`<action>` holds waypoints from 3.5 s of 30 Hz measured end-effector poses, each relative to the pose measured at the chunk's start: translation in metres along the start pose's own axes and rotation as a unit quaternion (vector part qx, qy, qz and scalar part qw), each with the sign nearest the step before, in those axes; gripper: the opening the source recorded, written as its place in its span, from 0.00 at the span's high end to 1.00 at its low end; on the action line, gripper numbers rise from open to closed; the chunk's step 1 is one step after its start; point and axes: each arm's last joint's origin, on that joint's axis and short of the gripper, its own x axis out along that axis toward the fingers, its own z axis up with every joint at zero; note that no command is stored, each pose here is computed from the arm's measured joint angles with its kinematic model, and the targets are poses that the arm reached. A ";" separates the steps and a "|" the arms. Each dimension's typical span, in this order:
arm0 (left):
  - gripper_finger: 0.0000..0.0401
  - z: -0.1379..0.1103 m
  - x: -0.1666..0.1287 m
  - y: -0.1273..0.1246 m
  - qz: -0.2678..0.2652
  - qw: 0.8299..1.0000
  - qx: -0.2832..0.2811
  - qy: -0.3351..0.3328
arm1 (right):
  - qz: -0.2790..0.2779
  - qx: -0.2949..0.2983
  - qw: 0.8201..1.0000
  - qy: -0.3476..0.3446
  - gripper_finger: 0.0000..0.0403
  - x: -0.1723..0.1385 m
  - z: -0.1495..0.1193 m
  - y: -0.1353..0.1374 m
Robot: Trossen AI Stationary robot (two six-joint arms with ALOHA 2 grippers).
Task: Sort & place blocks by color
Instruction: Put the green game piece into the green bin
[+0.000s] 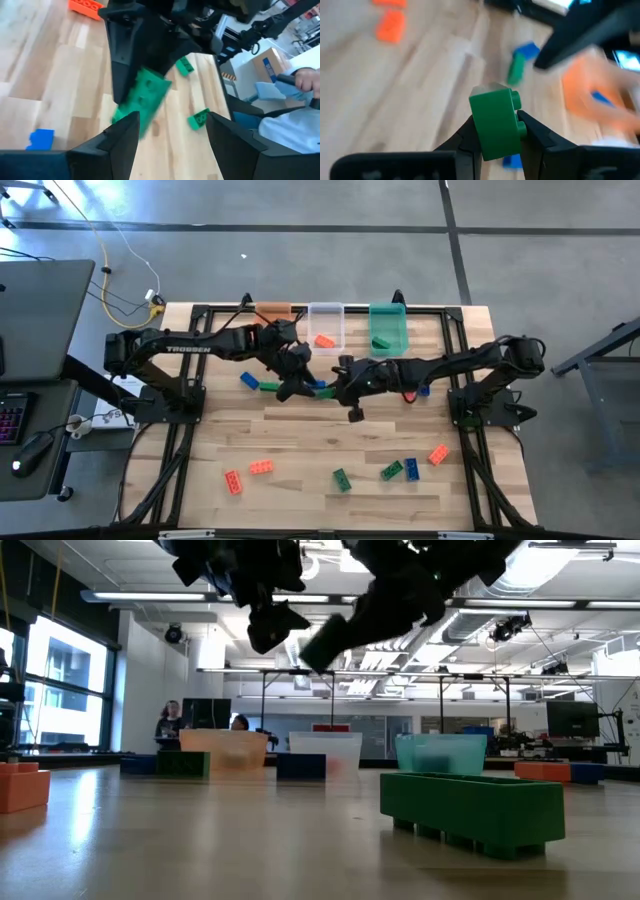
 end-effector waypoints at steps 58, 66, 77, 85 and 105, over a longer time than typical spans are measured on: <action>0.47 0.043 -0.125 0.067 0.691 0.693 0.123 -0.164 | -0.424 0.112 0.847 0.302 0.82 -0.064 -0.125 -0.190; 0.47 0.042 -0.130 0.073 0.654 0.724 0.108 -0.191 | -0.341 0.214 0.858 0.319 0.82 -0.069 -0.145 -0.183; 0.47 0.036 -0.103 0.057 0.598 0.778 0.123 -0.151 | -0.245 0.328 0.886 0.217 0.82 -0.096 -0.136 -0.180; 0.47 0.023 -0.068 0.026 0.542 0.823 0.139 -0.096 | -0.194 0.415 0.857 0.237 0.82 -0.102 -0.150 -0.175; 0.47 -0.031 -0.035 -0.051 0.446 0.888 0.105 0.032 | -0.206 0.423 0.839 0.275 0.61 -0.086 -0.160 -0.174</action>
